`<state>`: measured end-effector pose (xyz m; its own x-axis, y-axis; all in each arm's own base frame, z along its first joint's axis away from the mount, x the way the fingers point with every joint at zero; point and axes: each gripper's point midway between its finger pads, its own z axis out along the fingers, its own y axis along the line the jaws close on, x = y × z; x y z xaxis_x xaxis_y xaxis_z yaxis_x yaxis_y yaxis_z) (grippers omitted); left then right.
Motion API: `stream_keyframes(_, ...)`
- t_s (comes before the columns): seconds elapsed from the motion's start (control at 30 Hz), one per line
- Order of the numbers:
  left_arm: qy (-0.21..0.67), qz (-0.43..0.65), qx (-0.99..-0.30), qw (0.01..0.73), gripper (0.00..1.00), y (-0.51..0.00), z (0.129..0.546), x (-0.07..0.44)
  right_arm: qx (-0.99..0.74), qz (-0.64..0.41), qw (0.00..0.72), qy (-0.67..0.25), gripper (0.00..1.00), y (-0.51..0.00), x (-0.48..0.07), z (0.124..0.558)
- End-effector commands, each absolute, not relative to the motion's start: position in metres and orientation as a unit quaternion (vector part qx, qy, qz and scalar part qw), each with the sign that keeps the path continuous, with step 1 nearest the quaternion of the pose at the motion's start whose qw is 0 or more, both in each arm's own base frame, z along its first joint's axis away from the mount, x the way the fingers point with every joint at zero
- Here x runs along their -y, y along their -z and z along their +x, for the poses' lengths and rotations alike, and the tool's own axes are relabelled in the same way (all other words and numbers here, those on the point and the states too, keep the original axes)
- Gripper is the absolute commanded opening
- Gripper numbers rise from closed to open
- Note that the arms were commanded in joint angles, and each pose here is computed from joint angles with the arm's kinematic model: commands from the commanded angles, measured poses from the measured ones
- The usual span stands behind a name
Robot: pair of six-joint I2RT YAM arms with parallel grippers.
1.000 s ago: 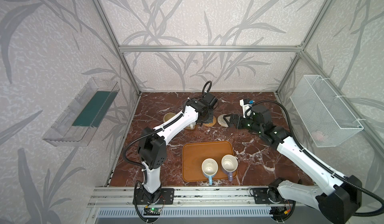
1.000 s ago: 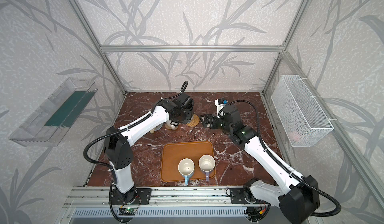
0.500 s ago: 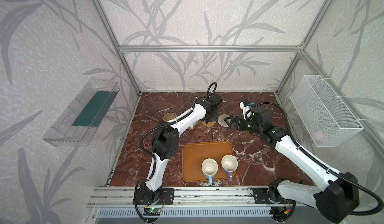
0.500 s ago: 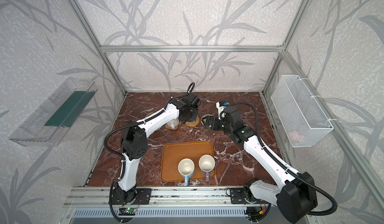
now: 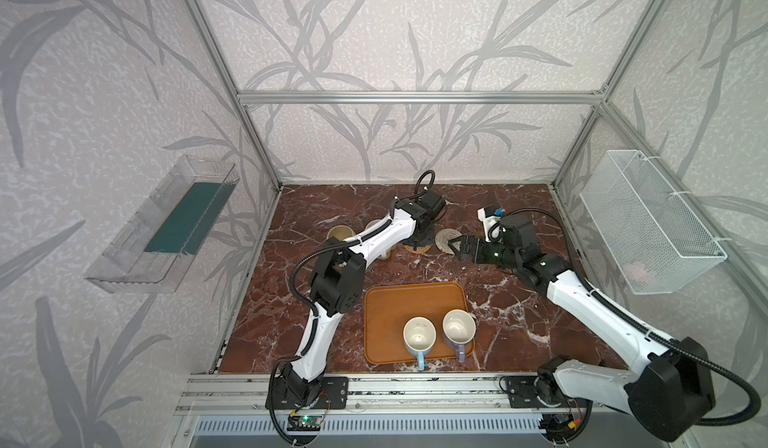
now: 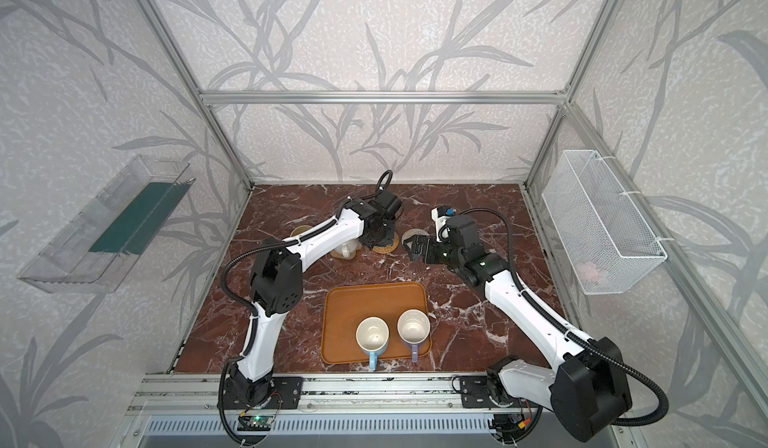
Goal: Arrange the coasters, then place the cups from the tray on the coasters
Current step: 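Lower the black mug onto the round rattan coaster with left gripper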
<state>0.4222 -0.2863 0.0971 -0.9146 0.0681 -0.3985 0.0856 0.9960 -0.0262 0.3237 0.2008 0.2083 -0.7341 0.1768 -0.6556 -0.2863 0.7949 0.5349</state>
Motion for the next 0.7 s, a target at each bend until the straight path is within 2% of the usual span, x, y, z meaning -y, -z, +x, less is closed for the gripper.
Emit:
stream_keyframes(0.0,0.023,0.018,-0.970,0.241,0.00,-0.111,0.440,0.288,-0.872,-0.032,0.366,-0.325,0.99,-0.208,-0.202,0.326)
stream_keyframes(0.67,0.021,0.006,-0.976,0.217,0.00,-0.078,0.420,0.286,-0.872,-0.006,0.362,-0.328,0.99,-0.200,-0.200,0.328)
